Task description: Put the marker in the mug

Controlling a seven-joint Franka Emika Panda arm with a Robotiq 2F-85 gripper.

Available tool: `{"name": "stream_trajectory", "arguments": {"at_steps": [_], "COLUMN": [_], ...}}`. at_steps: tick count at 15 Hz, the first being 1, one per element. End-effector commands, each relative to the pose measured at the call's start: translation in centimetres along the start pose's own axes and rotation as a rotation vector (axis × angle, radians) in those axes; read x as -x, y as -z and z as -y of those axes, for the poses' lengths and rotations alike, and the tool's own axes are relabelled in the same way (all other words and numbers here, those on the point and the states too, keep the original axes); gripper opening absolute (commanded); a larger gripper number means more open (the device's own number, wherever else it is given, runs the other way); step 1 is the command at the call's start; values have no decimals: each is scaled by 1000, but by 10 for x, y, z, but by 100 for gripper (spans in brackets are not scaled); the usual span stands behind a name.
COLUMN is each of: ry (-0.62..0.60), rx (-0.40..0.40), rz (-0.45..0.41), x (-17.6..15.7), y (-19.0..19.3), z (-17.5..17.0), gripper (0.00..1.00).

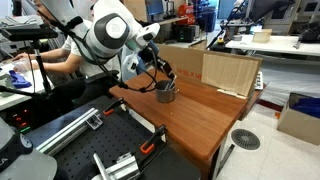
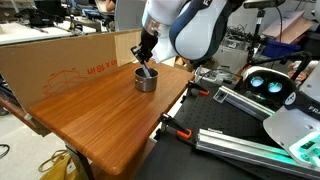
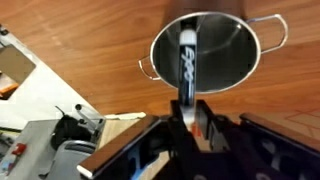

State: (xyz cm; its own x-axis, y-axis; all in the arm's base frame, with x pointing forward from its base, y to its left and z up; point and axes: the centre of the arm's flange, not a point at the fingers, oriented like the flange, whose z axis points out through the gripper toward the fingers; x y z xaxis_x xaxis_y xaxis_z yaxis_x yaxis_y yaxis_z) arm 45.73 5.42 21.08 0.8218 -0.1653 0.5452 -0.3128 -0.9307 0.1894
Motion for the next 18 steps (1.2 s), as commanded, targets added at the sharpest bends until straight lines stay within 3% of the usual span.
{"name": "stream_trajectory", "arguments": {"at_steps": [1,8,13,17,18], "ry": [21,-2,-60,-93,-55], "rx": [6,-15,-53,-113,-123], "rz": [-14,11,19,80,138], "x": [11,6,-16,-48,-55], "y": [1,7,32,59,64], "z": [-1,-9,-27,-53,-58], "gripper": [51,99,100,100,100]}}
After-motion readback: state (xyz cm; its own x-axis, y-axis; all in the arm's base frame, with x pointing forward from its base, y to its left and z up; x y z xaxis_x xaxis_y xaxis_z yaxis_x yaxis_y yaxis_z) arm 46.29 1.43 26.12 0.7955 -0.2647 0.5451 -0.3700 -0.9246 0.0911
